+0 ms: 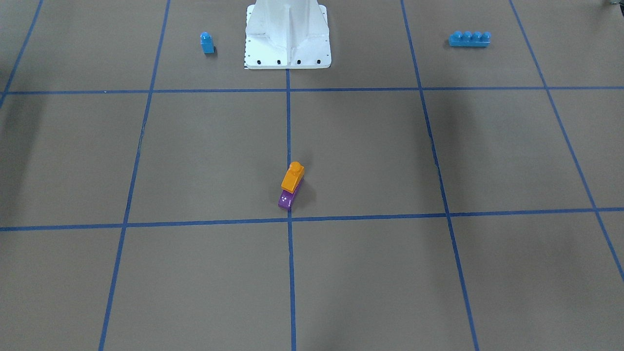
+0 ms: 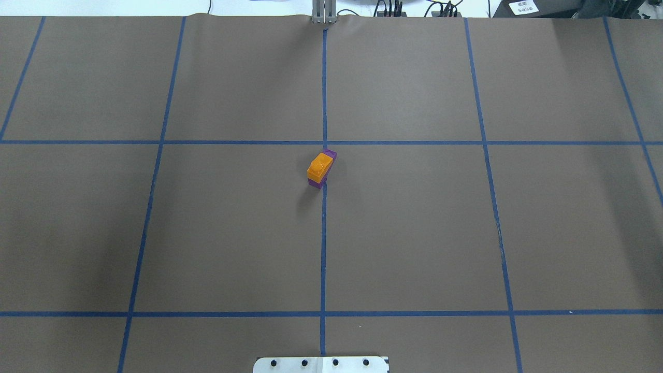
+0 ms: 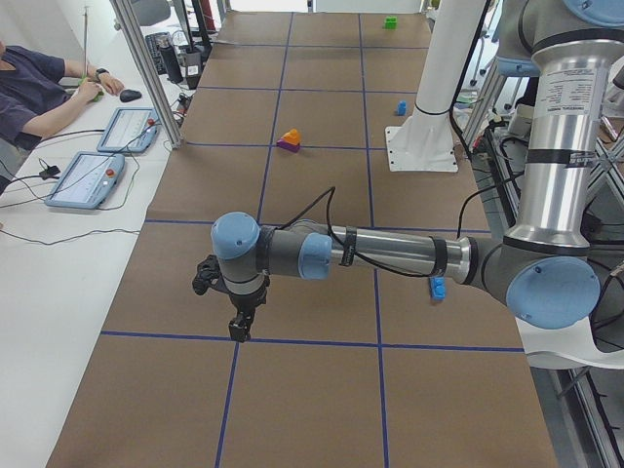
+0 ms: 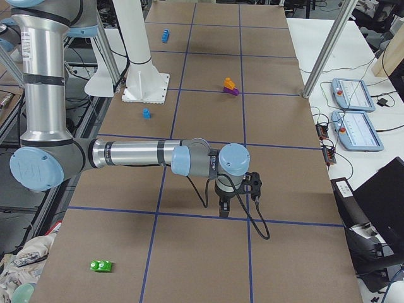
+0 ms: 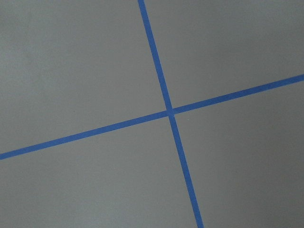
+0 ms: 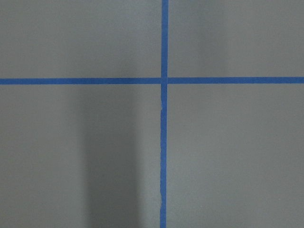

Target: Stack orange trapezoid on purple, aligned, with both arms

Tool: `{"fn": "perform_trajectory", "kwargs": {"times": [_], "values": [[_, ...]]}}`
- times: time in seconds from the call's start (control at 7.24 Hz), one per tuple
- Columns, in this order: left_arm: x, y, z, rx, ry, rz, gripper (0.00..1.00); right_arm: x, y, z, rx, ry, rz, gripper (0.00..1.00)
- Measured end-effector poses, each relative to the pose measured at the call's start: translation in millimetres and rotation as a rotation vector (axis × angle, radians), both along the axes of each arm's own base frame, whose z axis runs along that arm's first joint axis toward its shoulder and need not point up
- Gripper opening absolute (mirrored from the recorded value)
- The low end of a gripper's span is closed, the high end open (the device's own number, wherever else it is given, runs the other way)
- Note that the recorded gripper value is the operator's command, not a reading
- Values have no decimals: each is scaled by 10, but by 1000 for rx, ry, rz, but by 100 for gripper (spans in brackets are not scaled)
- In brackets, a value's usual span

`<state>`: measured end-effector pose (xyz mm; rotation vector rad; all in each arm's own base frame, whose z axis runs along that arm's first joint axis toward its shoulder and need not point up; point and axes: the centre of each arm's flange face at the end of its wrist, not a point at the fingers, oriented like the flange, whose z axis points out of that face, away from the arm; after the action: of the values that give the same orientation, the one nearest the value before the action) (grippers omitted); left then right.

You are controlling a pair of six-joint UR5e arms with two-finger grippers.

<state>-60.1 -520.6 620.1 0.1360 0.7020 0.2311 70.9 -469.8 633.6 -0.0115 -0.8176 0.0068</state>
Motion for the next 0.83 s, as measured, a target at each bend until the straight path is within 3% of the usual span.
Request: {"fn": "perform_trajectory", "kwargs": {"times": [0.28, 0.83], "values": [[-8, -4, 7, 0, -11, -1, 100, 3, 34, 37, 30, 2, 3, 100], [-10, 7, 29, -4, -13, -1, 100, 5, 9, 34, 37, 2, 7, 100]]}}
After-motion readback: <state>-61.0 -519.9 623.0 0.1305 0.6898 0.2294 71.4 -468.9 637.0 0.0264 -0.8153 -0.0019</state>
